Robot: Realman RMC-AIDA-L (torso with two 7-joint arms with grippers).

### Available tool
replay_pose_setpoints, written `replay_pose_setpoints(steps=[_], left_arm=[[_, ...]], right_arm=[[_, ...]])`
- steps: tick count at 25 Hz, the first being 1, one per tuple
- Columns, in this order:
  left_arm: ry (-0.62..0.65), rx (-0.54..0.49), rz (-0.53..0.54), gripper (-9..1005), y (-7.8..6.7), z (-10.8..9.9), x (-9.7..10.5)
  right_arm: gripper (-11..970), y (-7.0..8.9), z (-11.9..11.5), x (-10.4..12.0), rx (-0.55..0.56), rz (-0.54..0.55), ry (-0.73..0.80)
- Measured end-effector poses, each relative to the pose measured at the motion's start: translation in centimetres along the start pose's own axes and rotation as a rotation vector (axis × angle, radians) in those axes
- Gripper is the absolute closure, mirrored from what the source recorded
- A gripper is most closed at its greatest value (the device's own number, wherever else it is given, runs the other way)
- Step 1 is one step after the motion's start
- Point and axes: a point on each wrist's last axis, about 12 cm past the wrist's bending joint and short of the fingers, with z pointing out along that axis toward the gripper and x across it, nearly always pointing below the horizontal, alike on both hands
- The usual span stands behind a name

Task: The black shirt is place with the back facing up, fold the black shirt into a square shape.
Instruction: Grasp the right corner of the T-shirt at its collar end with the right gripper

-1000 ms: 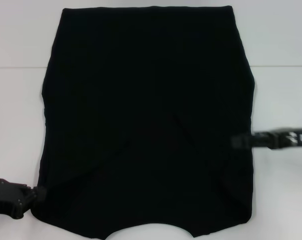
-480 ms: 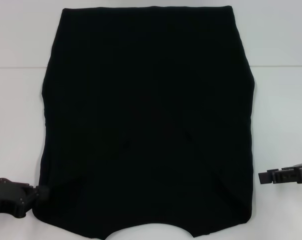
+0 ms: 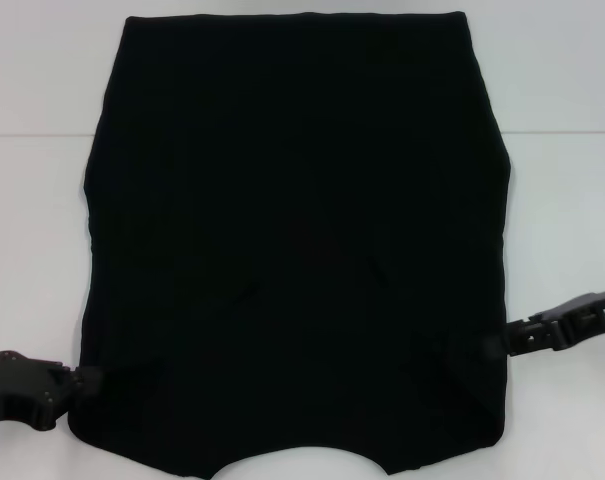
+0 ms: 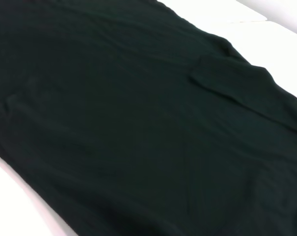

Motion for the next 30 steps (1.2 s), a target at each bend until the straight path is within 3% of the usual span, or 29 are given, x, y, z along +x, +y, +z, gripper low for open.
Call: replay_pose_setpoints(steps=[11,22,30], left_arm=[[-0.01,0.008,0.005,982,0.0,0.4,-0.5],[-0.011,0.005,0.004,983,0.1,0.4,-0.5],[-0.011,0.0,0.008,983,0.1,0.3,-0.5]], right_arm=[[423,2.1,2.6,-3.4,0.064,-0.117,0.174],[425,3.8,4.6,-4.3,0.089,-0.162,0.285],[426,3.7,4.7,-4.5,0.134,-0.142,0.301]])
